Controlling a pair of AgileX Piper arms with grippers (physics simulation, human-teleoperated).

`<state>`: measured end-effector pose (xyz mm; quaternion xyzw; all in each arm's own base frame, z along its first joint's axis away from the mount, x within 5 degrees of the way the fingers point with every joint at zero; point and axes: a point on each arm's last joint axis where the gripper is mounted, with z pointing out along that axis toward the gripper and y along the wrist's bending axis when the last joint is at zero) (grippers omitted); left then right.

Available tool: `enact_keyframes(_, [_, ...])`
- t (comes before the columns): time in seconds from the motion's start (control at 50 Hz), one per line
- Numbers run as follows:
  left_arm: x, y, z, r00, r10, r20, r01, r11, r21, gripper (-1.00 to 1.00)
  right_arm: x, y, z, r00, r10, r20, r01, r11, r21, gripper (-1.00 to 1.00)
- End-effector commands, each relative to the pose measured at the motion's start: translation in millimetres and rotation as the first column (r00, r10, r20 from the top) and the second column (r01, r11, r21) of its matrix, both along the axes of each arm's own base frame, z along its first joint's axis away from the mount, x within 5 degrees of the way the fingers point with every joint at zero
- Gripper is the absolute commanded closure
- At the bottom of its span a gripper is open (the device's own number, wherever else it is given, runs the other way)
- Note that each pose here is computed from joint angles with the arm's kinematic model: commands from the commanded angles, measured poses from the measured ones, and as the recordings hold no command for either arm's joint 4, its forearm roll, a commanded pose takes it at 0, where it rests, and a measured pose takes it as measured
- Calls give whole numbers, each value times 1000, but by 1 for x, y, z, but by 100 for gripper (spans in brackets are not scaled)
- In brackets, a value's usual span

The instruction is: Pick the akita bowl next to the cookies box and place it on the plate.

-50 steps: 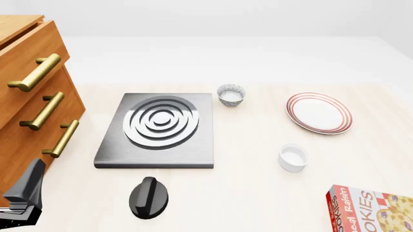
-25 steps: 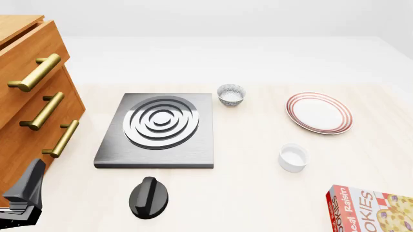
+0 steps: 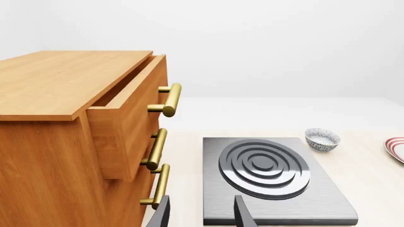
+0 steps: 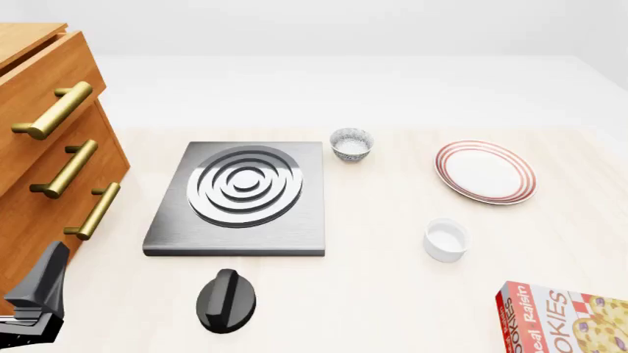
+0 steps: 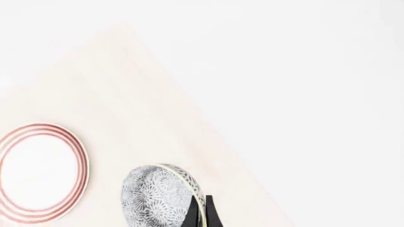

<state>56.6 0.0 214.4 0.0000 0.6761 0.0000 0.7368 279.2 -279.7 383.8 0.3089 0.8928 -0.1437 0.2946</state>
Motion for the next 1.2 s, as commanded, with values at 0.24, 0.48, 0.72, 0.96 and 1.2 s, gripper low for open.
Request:
enact_keyframes(0.24, [0, 0, 0, 1000, 0, 0, 0, 1000, 0, -100, 42, 42, 15, 995, 85, 45, -87, 996, 28, 100])
enact_keyframes(0.48, [0, 0, 0, 1000, 0, 0, 0, 1000, 0, -100, 69, 65, 7, 992, 105, 70, -110, 991, 71, 100])
enact_keyframes(0.72, [0, 0, 0, 1000, 0, 0, 0, 1000, 0, -100, 95, 94, 0, 984, 129, 119, -141, 985, 101, 100])
enact_keyframes(0.96, [0, 0, 0, 1000, 0, 0, 0, 1000, 0, -100, 120, 119, -17, 981, 128, 144, -150, 977, 154, 100])
enact_keyframes(1.2, [0, 0, 0, 1000, 0, 0, 0, 1000, 0, -100, 132, 136, -40, 982, 113, 151, -142, 969, 200, 100])
